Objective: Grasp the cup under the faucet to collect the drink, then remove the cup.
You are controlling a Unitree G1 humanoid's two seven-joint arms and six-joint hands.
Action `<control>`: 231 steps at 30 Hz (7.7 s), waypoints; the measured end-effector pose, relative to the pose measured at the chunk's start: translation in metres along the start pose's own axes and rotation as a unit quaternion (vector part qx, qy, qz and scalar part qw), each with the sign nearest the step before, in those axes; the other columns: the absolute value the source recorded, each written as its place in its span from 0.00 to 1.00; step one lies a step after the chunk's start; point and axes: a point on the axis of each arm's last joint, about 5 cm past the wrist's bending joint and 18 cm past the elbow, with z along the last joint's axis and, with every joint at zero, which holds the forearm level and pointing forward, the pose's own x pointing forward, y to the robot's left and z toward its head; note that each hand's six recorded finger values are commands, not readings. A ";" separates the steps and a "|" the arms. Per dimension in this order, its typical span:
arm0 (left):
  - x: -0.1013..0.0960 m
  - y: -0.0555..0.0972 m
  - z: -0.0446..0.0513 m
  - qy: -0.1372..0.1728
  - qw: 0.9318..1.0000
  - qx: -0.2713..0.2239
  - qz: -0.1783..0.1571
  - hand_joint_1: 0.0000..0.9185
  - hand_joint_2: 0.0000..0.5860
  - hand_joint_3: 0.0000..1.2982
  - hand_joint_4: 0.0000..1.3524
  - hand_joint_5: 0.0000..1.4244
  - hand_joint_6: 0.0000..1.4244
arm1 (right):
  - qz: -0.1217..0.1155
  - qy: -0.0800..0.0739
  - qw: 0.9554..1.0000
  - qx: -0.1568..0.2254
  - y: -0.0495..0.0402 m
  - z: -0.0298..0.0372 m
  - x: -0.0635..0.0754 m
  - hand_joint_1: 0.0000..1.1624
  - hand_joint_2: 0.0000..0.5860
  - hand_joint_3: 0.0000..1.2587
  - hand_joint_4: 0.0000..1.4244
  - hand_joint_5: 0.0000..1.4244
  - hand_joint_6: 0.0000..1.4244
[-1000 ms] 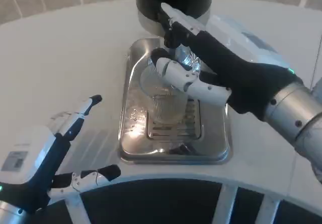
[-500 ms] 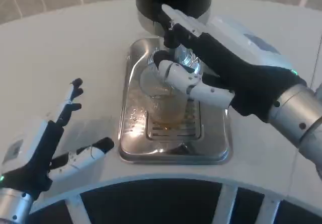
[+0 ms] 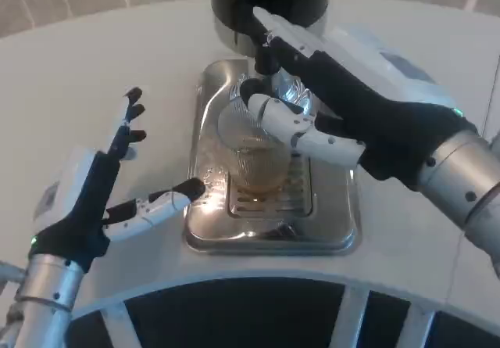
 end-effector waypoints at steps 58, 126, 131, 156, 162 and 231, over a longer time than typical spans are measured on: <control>0.025 -0.026 0.0041 -0.002 0.999 -0.021 -0.040 0.36 0.08 0.00 0.00 0.14 0.20 | -0.041 0.006 0.999 0.000 0.0033 -0.0013 -0.016 0.08 0.93 0.00 0.00 0.00 0.00; 0.051 -0.034 0.0160 -0.053 0.993 -0.055 -0.085 0.37 0.09 0.00 0.00 0.17 0.21 | -0.007 0.144 0.989 -0.034 0.0403 -0.0032 -0.120 0.12 0.97 0.00 0.00 0.00 0.00; 0.054 -0.034 0.0158 -0.061 0.991 -0.056 -0.104 0.38 0.09 0.00 0.00 0.17 0.21 | 0.006 0.149 0.988 -0.032 0.0432 -0.0030 -0.122 0.12 0.97 0.00 0.00 0.00 0.00; 0.066 -0.033 0.0199 -0.073 0.986 -0.071 -0.135 0.38 0.09 0.00 0.00 0.18 0.24 | 0.014 0.154 0.988 -0.022 0.0463 -0.0012 -0.118 0.15 0.98 0.00 0.00 0.00 0.00; 0.069 -0.034 0.0222 -0.075 0.985 -0.072 -0.138 0.38 0.09 0.00 0.00 0.20 0.28 | 0.013 0.156 0.987 -0.022 0.0465 -0.0013 -0.118 0.15 0.98 0.00 0.00 0.00 0.00; 0.073 -0.051 0.0326 -0.069 0.989 -0.054 -0.120 0.39 0.12 0.06 0.19 0.38 0.57 | 0.043 0.248 0.965 -0.069 0.0555 -0.0042 -0.143 0.20 1.00 0.00 0.00 0.00 0.00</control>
